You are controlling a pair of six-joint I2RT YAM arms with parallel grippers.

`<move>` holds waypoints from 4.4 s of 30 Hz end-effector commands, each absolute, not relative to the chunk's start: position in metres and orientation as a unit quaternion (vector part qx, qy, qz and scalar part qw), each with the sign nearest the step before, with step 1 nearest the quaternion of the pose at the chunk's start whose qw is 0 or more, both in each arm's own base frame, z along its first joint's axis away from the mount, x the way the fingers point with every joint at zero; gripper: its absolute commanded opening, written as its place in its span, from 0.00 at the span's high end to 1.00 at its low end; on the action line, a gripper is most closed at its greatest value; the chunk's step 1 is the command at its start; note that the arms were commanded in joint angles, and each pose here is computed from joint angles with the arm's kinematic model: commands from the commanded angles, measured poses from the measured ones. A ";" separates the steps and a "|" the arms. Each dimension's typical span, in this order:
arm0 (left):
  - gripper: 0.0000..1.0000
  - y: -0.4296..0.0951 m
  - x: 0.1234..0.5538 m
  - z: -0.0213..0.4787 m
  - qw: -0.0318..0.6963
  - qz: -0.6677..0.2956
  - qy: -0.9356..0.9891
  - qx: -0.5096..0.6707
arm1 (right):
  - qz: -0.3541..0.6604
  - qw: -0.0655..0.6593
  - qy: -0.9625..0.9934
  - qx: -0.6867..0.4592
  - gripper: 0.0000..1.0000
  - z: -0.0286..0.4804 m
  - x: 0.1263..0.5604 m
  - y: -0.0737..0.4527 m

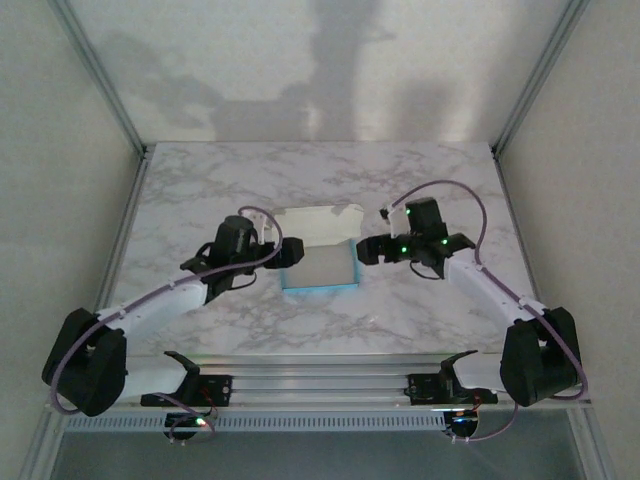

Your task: Fold the paper box

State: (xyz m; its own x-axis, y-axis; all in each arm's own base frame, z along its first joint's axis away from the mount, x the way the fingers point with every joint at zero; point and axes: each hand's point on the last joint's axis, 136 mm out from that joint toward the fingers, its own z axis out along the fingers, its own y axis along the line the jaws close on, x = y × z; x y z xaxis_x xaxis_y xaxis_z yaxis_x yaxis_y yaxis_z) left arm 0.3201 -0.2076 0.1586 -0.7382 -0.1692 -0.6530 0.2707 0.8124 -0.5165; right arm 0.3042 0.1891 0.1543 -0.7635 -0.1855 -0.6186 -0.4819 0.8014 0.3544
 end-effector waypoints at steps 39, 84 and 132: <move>0.53 -0.167 0.386 0.161 0.213 -0.190 0.932 0.225 | 0.234 0.197 0.876 -0.373 0.65 0.155 0.391 0.230; 0.90 -0.196 0.380 0.168 0.212 -0.226 0.926 0.215 | 0.169 0.218 0.902 -0.332 0.89 0.155 0.377 0.225; 0.96 -0.228 0.324 0.147 0.369 -0.212 0.900 0.091 | 0.118 0.405 0.906 -0.030 1.00 0.142 0.354 0.201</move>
